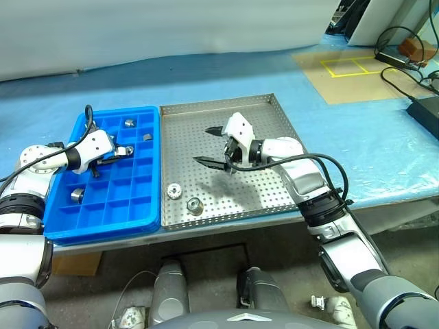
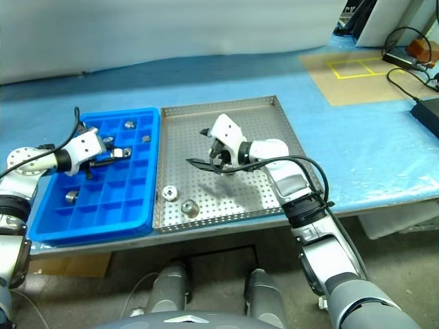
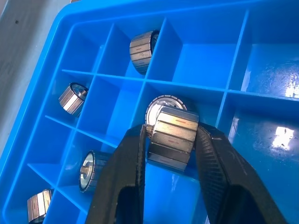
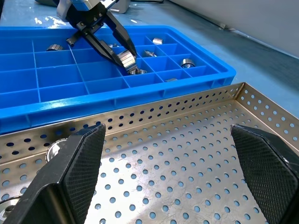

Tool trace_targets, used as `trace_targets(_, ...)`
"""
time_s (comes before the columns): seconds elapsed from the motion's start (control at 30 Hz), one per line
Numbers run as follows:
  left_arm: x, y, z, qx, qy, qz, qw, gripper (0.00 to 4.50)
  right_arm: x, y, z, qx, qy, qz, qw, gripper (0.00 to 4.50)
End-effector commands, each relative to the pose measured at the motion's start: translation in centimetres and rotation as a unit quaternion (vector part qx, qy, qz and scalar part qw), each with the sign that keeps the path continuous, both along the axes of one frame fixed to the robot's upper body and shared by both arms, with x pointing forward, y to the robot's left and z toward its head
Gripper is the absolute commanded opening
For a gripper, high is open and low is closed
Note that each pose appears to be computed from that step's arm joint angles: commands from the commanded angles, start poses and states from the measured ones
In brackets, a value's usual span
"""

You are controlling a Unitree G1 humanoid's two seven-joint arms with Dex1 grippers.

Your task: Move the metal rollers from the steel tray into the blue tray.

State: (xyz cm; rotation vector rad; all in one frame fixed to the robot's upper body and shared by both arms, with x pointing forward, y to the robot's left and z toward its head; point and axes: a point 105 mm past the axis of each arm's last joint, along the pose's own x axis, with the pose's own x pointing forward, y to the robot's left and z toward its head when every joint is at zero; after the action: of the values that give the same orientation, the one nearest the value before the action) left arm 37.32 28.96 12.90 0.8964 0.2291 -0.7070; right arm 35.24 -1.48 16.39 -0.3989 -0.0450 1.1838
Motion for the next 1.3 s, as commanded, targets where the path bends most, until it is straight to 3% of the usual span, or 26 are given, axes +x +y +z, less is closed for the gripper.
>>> trace_targets(0.03,1.0,0.4,2.3,-0.020,-0.048,0.029,0.998,1.15,0.0,0.1,1.1,0.005,-0.024,0.004,1.000,4.50)
trace_targets(0.13,1.5,0.1,4.0,-0.068,-0.072,0.036,0.994,1.15,0.0,0.2,1.2,0.003,-0.029,0.006,1.000,4.50)
trace_targets(0.27,1.4,-0.3,7.1,-0.187,-0.086,0.036,0.978,1.15,0.0,0.2,1.5,-0.002,-0.045,0.011,0.999,4.50)
trace_targets(0.43,0.6,-0.2,9.5,-0.271,-0.085,0.037,0.958,1.15,0.2,0.5,2.5,0.001,-0.064,0.018,0.998,4.50)
trace_targets(0.7,-1.2,-2.3,9.6,-0.338,-0.028,0.001,0.941,1.15,1.5,1.5,4.1,0.008,-0.094,0.019,0.995,4.50)
trace_targets(0.83,-1.8,-5.3,8.7,-0.386,0.001,-0.024,0.922,1.15,1.8,2.8,5.1,0.027,-0.103,0.022,0.994,4.50)
trace_targets(1.0,-2.2,-8.8,8.8,-0.436,0.020,-0.054,0.898,1.15,1.7,3.6,4.6,0.033,-0.096,0.031,0.994,4.50)
trace_targets(1.3,-2.6,-13.1,8.7,-0.460,0.037,-0.099,0.881,1.15,1.5,3.5,3.8,0.019,-0.093,0.034,0.995,4.50)
